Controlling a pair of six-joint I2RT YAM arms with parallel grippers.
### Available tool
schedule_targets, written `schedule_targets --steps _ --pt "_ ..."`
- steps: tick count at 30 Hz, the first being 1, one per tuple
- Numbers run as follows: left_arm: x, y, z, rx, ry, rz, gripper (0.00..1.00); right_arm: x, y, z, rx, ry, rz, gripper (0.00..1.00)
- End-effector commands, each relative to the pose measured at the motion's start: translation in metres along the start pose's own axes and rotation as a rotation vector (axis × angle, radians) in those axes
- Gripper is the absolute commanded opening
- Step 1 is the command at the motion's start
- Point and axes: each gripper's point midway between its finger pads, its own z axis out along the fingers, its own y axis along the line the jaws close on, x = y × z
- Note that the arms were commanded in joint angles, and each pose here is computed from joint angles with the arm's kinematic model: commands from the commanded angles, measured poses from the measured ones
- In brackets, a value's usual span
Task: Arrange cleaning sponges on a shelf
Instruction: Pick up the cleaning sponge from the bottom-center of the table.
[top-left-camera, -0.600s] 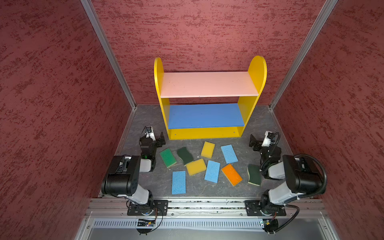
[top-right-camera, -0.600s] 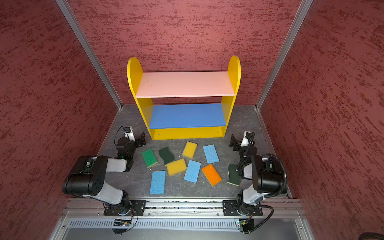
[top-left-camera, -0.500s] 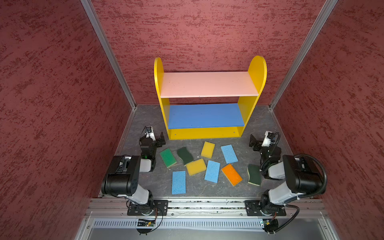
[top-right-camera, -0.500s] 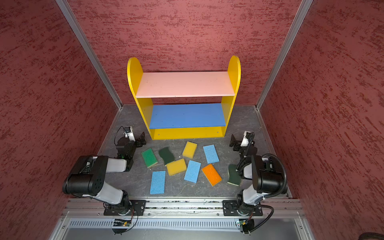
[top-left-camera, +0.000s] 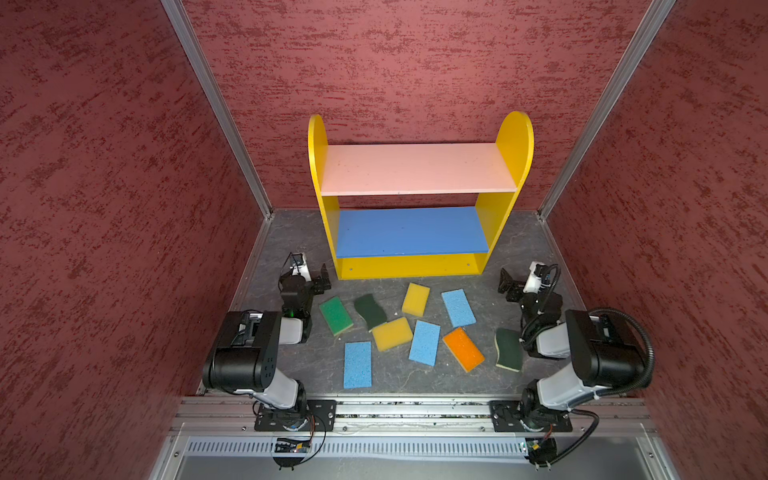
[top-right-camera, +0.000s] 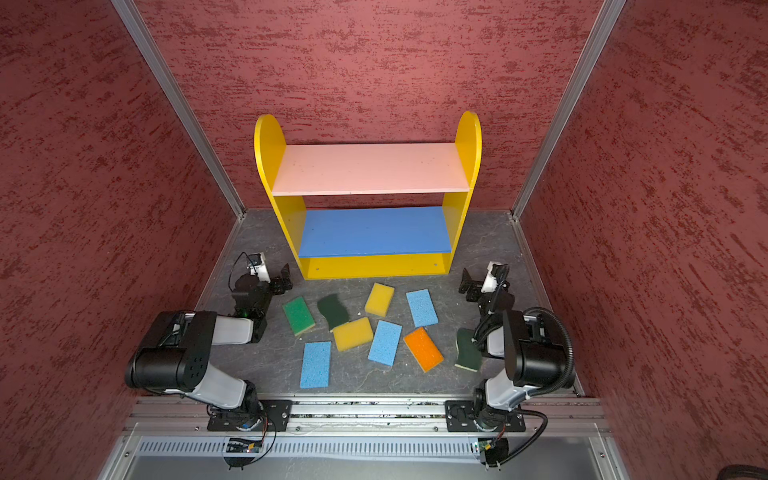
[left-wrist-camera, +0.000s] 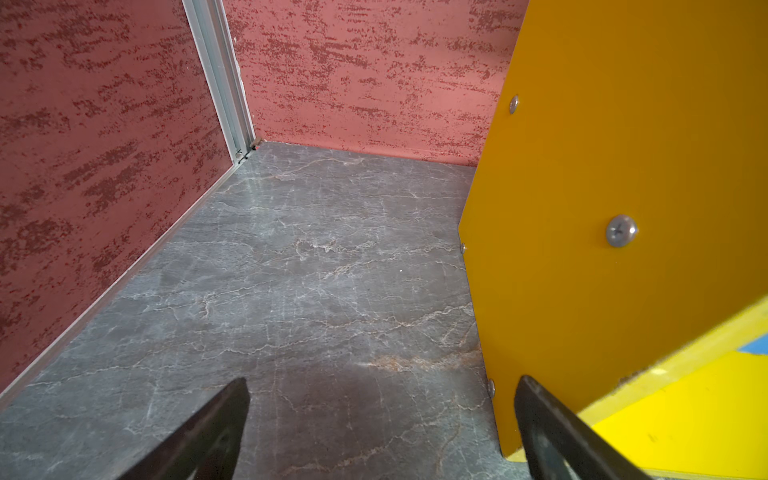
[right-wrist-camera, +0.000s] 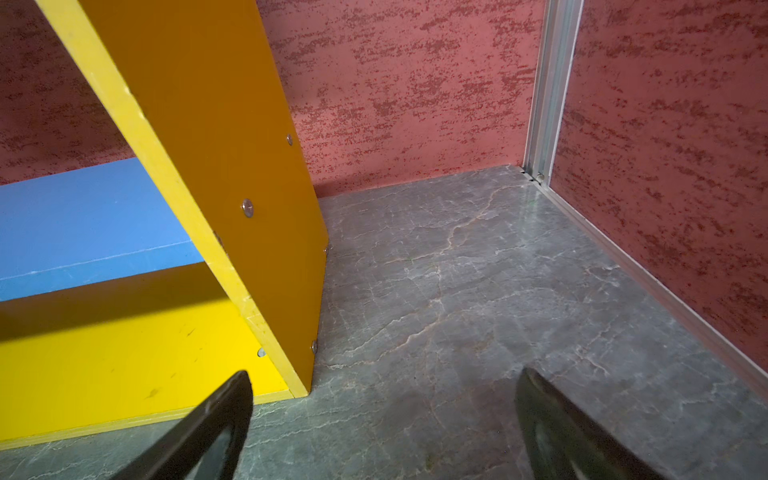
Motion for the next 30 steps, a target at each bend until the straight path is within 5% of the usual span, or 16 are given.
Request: schedule_targets --steps 1,30 --pt "-0.0071 -0.0029 0.0017 0.015 -0.016 -0.008 0.99 -0.0157 0.0023 0.0039 0.001 -0.045 -0.032 0.99" --pt "-0.0164 0.0003 0.002 -0.011 0.019 -0.013 0.99 -0.0174 0.0122 0.006 -0.044 -0.027 -0.058 0.99"
